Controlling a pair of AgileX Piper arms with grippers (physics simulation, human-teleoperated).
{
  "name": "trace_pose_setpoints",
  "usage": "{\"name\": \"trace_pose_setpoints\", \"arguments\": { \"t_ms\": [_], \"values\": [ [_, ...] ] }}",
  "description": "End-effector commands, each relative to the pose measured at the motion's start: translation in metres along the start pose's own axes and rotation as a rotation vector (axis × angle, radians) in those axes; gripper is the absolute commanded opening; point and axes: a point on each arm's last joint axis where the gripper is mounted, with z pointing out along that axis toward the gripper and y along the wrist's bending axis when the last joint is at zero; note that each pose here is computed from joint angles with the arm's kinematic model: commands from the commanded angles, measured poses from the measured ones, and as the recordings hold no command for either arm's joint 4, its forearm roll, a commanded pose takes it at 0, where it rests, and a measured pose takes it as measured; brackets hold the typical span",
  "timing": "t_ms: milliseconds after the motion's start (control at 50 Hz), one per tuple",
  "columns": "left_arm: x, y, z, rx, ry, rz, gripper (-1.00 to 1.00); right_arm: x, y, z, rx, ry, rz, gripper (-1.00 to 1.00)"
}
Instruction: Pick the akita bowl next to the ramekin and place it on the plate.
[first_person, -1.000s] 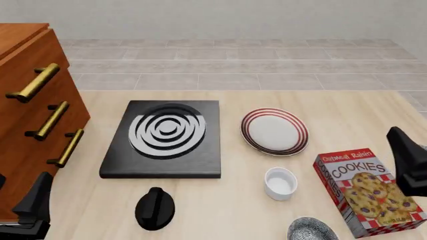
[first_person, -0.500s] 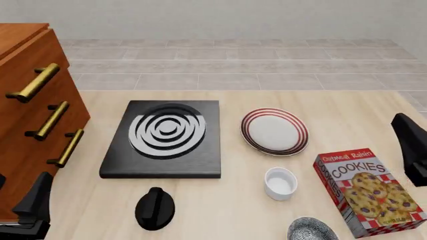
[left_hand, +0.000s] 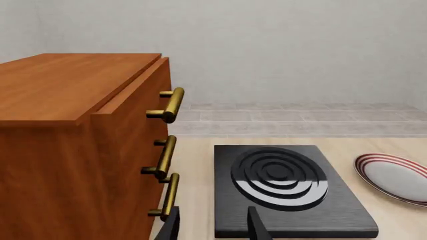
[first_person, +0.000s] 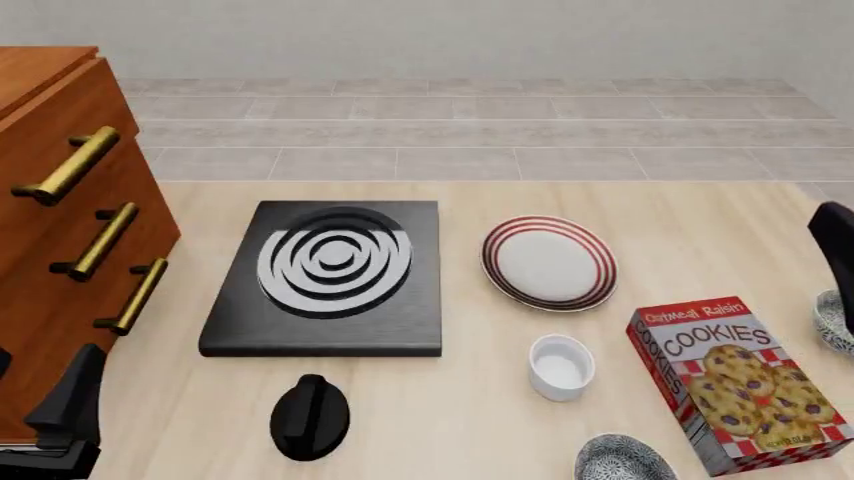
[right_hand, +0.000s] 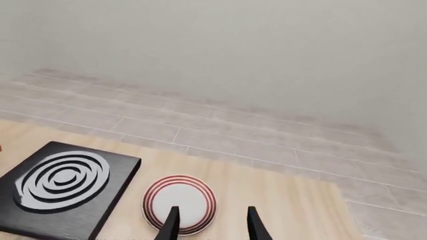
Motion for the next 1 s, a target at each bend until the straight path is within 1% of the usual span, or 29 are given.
{"name": "trace_pose_setpoints", "arguments": {
  "t_ms": [20, 160, 300, 440, 580, 600, 740, 760, 800, 820, 840, 900, 960, 1000],
  "values": [
    [0.0, 0.0, 0.0, 0.0, 0.0, 0.0, 1.0, -0.01, 0.001, -0.001, -0.038, 0.019, 0.037, 1.0],
    [0.0, 0.0, 0.0, 0.0, 0.0, 0.0, 1.0, -0.016, 0.0, -0.002, -0.036, 0.026, 0.04, 1.0],
    [0.0, 0.0, 0.0, 0.0, 0.0, 0.0, 1.0, -0.017, 0.001, 0.001, -0.056, 0.065, 0.045, 1.0],
    [0.0, 0.0, 0.0, 0.0, 0.0, 0.0, 1.0, -0.02, 0.0, 0.0, -0.058, 0.079, 0.044, 1.0],
    [0.0, 0.0, 0.0, 0.0, 0.0, 0.0, 1.0, -0.022, 0.001, 0.005, -0.071, 0.119, 0.051, 1.0],
    [0.0, 0.0, 0.0, 0.0, 0.0, 0.0, 1.0, -0.022, 0.001, 0.006, -0.078, 0.131, 0.061, 1.0],
    [0.0, 0.0, 0.0, 0.0, 0.0, 0.0, 1.0, -0.012, 0.004, 0.016, -0.092, 0.201, 0.058, 1.0],
    [0.0, 0.0, 0.0, 0.0, 0.0, 0.0, 1.0, -0.012, 0.004, 0.017, -0.096, 0.204, 0.068, 1.0],
    [0.0, 0.0, 0.0, 0.0, 0.0, 0.0, 1.0, -0.007, 0.005, 0.019, -0.096, 0.22, 0.049, 1.0],
    [0.0, 0.0, 0.0, 0.0, 0.0, 0.0, 1.0, -0.007, 0.005, 0.018, -0.097, 0.219, 0.058, 1.0],
    [0.0, 0.0, 0.0, 0.0, 0.0, 0.0, 1.0, -0.005, 0.006, 0.021, -0.101, 0.234, 0.058, 1.0],
    [0.0, 0.0, 0.0, 0.0, 0.0, 0.0, 1.0, -0.002, 0.006, 0.022, -0.099, 0.246, 0.05, 1.0],
    [0.0, 0.0, 0.0, 0.0, 0.0, 0.0, 1.0, 0.001, 0.007, 0.025, -0.109, 0.266, 0.059, 1.0],
    [0.0, 0.0, 0.0, 0.0, 0.0, 0.0, 1.0, 0.003, 0.008, 0.025, -0.108, 0.276, 0.055, 1.0]
  ]
}}
